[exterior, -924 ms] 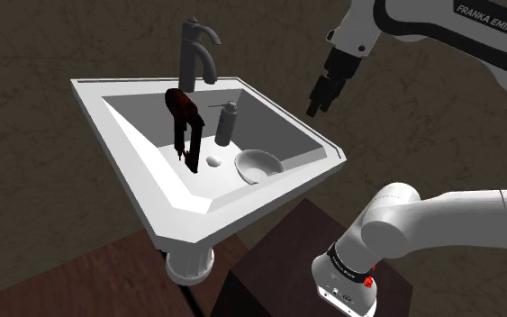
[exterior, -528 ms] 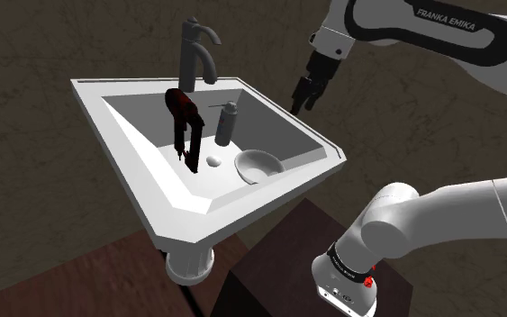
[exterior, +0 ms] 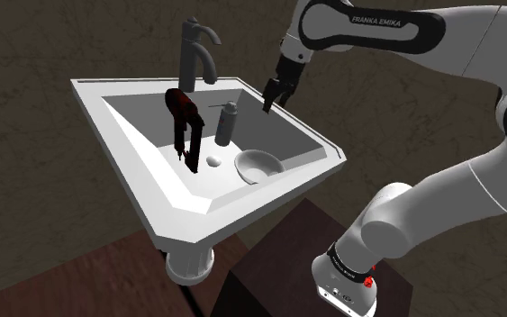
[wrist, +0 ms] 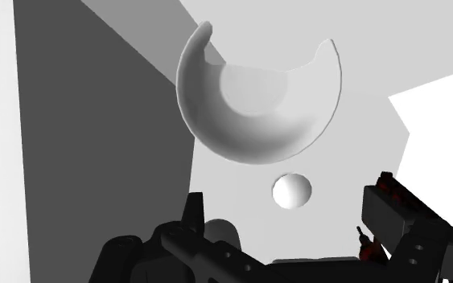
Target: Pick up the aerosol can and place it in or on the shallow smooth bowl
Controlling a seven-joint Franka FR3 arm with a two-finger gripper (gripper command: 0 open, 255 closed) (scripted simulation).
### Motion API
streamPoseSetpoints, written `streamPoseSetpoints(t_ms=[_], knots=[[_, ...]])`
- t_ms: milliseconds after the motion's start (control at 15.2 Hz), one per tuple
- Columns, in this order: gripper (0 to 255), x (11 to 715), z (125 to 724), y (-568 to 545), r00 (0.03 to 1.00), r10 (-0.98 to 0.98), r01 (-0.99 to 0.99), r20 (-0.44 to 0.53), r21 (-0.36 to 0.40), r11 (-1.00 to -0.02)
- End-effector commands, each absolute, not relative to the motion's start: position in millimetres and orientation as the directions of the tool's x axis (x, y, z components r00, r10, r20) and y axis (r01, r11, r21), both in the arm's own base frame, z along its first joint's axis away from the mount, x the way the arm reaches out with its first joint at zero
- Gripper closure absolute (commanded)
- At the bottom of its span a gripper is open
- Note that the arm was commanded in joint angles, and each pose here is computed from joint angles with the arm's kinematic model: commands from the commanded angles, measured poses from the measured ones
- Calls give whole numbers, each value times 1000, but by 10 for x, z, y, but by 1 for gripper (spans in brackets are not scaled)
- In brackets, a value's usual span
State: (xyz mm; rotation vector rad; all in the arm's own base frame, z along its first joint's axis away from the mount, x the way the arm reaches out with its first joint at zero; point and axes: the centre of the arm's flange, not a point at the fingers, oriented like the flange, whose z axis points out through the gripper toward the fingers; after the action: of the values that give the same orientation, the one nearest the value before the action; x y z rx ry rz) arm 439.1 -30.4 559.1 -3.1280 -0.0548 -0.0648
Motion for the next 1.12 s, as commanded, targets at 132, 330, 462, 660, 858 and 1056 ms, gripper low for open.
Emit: streamPoseSetpoints(t_ms=[132, 330, 462, 660, 858, 1056], knots=[[0, 4873, 5404, -360, 998, 38, 37, 54, 3, -999], [0, 5226, 5261, -393, 997, 40, 39, 62, 14, -999], [0, 5461, 5167, -415, 997, 41, 40, 68, 21, -999], [0, 5816, 5029, -450, 996, 44, 41, 76, 32, -999], [0, 6172, 4894, -485, 995, 46, 42, 84, 43, -998], [0, 6338, 4782, -503, 995, 47, 43, 88, 48, -998]])
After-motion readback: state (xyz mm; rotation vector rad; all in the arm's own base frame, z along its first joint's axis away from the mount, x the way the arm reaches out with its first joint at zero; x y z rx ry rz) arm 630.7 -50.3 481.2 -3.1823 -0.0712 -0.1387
